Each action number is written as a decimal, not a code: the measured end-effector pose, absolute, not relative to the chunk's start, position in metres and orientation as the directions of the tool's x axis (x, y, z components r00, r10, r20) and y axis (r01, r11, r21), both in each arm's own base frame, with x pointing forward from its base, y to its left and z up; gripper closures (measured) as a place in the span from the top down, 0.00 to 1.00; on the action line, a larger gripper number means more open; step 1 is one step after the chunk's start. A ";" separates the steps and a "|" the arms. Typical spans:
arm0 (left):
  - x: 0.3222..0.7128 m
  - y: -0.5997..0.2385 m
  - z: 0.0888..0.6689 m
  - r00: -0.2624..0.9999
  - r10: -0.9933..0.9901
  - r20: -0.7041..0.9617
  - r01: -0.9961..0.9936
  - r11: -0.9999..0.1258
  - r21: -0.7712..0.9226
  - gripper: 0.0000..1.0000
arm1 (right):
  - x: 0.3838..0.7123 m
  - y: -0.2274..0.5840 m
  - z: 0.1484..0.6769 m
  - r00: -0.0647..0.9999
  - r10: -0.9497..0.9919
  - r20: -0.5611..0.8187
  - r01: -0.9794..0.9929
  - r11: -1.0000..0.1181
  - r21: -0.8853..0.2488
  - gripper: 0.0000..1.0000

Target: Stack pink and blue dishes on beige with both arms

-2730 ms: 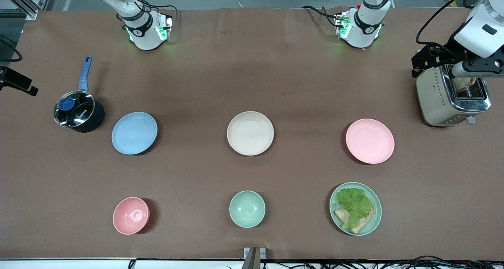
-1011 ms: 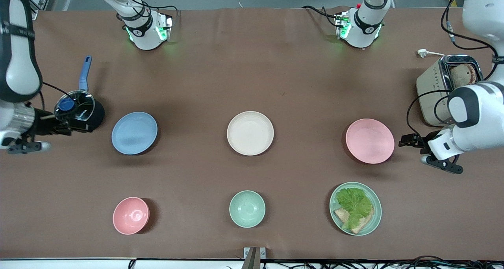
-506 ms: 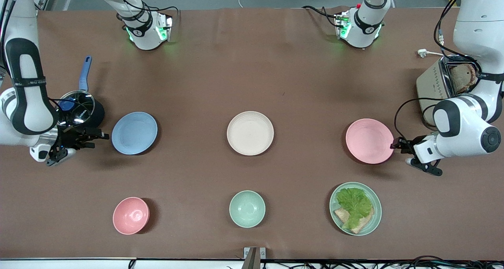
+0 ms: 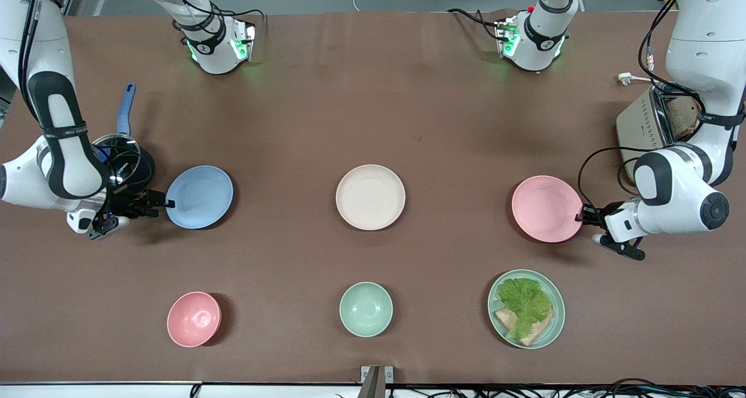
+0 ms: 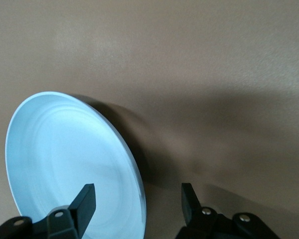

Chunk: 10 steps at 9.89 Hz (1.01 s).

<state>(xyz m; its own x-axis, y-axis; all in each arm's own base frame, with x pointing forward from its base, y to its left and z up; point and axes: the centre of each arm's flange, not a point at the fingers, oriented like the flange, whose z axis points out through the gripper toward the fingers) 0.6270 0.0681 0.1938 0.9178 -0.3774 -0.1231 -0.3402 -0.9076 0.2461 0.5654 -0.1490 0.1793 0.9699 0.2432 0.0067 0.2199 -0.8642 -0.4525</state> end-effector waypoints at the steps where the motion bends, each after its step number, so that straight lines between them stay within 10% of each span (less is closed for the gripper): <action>1: 0.627 0.068 0.194 0.919 -0.376 -0.122 -0.338 -0.908 0.248 0.18 | 0.563 -0.147 0.176 0.971 0.241 0.001 0.214 -0.862 -0.459 0.66; 3: 0.634 0.062 0.205 0.914 -0.395 -0.097 -0.361 -0.897 0.254 0.04 | 0.561 -0.146 0.173 0.970 0.241 -0.006 0.211 -0.861 -0.463 0.56; 10: 0.618 -0.162 0.342 0.948 -0.273 -0.166 -0.214 -0.928 0.307 0.04 | 0.552 -0.142 0.165 0.969 0.246 -0.022 0.205 -0.850 -0.485 0.07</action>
<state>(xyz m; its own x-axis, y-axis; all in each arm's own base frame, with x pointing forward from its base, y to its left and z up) 0.6184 -0.1621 0.3417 0.9476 -0.2730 -0.1659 -0.2135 -0.9275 0.3068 0.5517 -0.1422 0.1654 0.9691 0.2457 -0.0222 0.2045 -0.8503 -0.4849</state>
